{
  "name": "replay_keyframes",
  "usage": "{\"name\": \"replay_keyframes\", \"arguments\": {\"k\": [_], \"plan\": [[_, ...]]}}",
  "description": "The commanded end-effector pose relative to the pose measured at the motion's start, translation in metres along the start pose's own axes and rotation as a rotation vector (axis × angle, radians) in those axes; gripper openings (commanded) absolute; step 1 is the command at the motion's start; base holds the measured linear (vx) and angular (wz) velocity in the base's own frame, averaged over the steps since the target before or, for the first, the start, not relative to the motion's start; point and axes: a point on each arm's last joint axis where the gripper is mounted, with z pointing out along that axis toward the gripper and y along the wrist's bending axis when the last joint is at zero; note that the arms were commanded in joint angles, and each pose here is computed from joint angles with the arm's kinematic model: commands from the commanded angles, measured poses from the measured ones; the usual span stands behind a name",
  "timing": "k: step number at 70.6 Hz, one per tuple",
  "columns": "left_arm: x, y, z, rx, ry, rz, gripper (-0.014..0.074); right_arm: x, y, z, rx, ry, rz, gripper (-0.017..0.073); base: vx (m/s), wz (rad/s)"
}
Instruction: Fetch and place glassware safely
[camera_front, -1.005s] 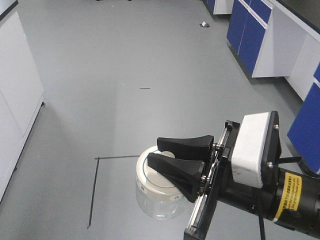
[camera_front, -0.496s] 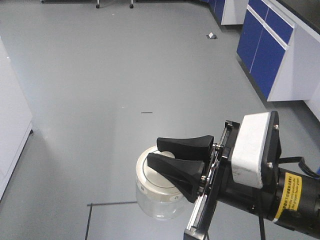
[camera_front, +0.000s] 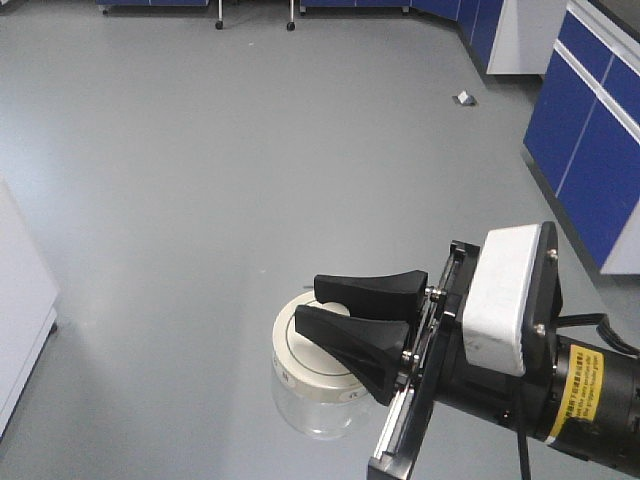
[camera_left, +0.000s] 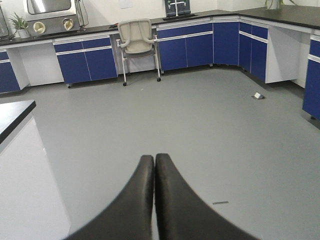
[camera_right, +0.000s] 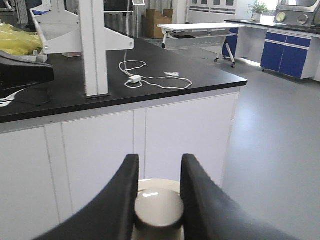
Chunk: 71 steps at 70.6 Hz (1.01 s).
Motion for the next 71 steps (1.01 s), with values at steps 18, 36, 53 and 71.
{"name": "replay_keyframes", "arguments": {"k": [18, 36, 53, 71], "plan": [[-0.0135, 0.0003, -0.0017, 0.001, -0.082, -0.007, -0.0007, -0.0194, 0.0025, -0.0011, -0.031, -0.112, 0.005, -0.0001, 0.65, 0.0], [-0.0135, 0.0003, -0.0017, 0.001, -0.082, -0.007, -0.0007, -0.0194, 0.0025, -0.0011, -0.031, -0.112, 0.005, -0.0001, 0.66, -0.02], [-0.0135, 0.0003, -0.0017, 0.001, -0.082, -0.007, -0.0007, -0.0195, 0.0025, -0.0011, -0.032, -0.113, 0.005, -0.0001, 0.66, 0.02], [-0.0135, 0.0003, -0.0017, 0.001, -0.082, -0.007, -0.0007, -0.0195, 0.0025, -0.0011, -0.032, -0.113, 0.005, -0.0001, 0.67, 0.03]]}}
